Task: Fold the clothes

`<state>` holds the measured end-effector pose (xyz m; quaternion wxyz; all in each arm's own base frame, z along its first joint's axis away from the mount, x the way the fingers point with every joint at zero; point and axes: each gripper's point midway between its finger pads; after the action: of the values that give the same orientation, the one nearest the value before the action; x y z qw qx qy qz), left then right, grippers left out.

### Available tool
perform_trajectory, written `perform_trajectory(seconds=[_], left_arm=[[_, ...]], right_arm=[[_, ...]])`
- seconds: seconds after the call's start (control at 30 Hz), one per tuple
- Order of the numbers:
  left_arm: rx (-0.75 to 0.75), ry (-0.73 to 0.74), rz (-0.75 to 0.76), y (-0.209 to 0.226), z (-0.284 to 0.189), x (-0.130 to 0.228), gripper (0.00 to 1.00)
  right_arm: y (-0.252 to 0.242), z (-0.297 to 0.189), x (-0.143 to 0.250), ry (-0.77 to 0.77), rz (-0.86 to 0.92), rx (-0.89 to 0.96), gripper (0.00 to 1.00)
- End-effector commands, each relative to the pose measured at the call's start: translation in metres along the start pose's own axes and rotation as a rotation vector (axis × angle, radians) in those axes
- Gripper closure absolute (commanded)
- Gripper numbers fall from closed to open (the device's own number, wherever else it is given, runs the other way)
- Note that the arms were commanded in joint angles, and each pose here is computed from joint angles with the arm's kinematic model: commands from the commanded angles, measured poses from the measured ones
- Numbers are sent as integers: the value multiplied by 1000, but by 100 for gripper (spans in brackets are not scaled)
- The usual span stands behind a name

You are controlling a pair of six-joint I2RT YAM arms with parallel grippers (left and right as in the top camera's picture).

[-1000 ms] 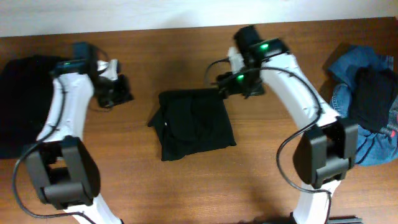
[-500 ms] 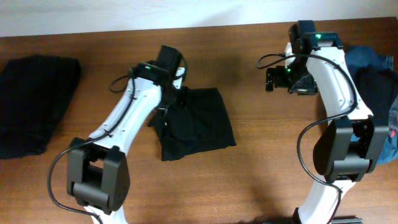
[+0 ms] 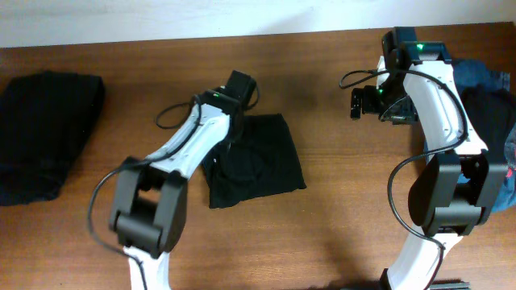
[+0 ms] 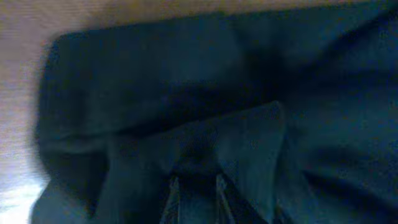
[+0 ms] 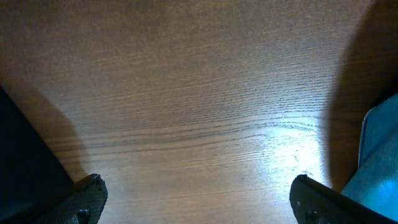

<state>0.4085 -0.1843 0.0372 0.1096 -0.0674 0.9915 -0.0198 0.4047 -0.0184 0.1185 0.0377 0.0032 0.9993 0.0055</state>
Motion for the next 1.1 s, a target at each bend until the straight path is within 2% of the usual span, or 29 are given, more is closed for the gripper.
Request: perform_trajectory(seconds=[0.0,0.13,0.3,0.4,0.5,0.63,0.7,0.83,0.97,1.07], left_arm=[[-59,50,-19,11,27,12,79],[-60,53,-16,11,16,10,79],[8,-50,-26,-1,-53,-17,77],[51,-111,-31,-3,-97,-25,71],[54,-92,-49,3,-116,-14,65],[24,29,-24,8,-110,18,63],[4,62,-13,9,-100,30,59],[-21,107,15,8,-73,55,57],[-43,141,27,10,-43,82,45],[-39,152,26,13,-25,94,43]], right_arm=[[-4,-19,-6,-56,-1,23,1],[-4,-19,-6,-56,-1,23,1],[-4,-19,-6,-56,-1,23,1],[-4,-19,-6,-56,-1,23,1],[-4,-19,-6,-56,-1,23,1],[-4,-19,-6,-56,-1,23,1],[-4,-19,-6,-56,-1,23,1],[-4,-19,-6,-56,-1,23,1],[-4,-19,-6,-56,-1,23,1],[-4,-19,-6,-56,-1,23,1]])
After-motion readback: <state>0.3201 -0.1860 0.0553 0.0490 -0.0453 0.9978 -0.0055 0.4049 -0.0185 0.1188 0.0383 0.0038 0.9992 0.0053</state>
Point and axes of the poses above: each gripper's point midway between its finger pads, its own z axis out along the fingers, its own y axis along the line the jaws close on, x = y × z, and after that the axes turned 10 degrees about -z, right-handed
